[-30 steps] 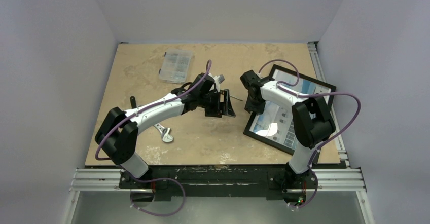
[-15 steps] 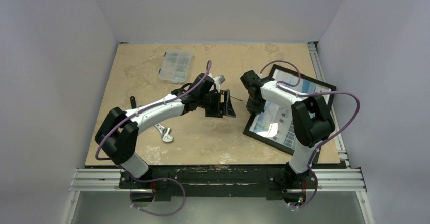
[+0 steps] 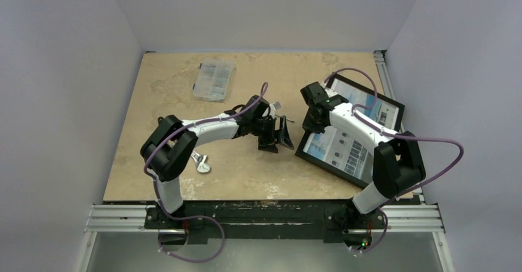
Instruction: Take the photo out of the frame
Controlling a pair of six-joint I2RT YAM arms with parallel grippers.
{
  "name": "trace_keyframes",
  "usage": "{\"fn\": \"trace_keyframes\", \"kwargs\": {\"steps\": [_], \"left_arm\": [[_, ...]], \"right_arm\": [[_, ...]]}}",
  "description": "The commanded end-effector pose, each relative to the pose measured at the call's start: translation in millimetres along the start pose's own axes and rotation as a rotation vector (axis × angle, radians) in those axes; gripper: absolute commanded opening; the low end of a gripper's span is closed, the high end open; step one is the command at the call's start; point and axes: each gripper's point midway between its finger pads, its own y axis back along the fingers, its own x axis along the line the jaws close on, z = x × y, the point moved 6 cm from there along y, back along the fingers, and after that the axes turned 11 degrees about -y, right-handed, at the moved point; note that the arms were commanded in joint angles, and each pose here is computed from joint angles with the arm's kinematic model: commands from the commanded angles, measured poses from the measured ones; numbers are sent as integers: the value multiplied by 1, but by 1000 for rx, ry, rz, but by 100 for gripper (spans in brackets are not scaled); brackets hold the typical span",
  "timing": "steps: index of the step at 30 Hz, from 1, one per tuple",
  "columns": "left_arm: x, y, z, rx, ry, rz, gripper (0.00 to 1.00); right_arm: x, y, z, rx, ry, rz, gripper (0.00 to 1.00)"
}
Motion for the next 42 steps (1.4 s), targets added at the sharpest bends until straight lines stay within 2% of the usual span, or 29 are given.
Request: {"fn": "trace_keyframes", "kwargs": {"steps": [1,7,12,23,27,30,31,35,37,39,42], "left_arm": [[-37,-6,28,-65,-29,-224,77],[-54,-27,33,-33,-23,-297,74],[-56,-45,32,-12,7,-318,65],[-62,-50,29,-21,-2,-338,30],[-63,-41,31,-44,-38,-289,0],[-65,-29,34,-78,-102,-210,0],[-64,-24,34,-80,-115,-172,0],[-68,0,43,-113,-189,-33,0],[-73,13,50,-135,-227,21,0],[-76,28,53,-144,-261,89,0],[-83,51,64,-174,-324,171,0]], "right_arm": [[14,12,8,-28,-31,124,0],[12,14,6,-17,-37,156,0],[9,16,5,-9,-48,182,0],[7,27,9,-27,-65,214,0],[9,31,13,-34,-47,225,0],[9,37,16,-39,5,223,0],[7,40,18,-47,24,215,4],[-4,64,31,-135,73,202,44],[-10,82,40,-202,79,214,59],[-16,103,50,-265,71,227,66],[-27,132,60,-336,54,225,67]]}}
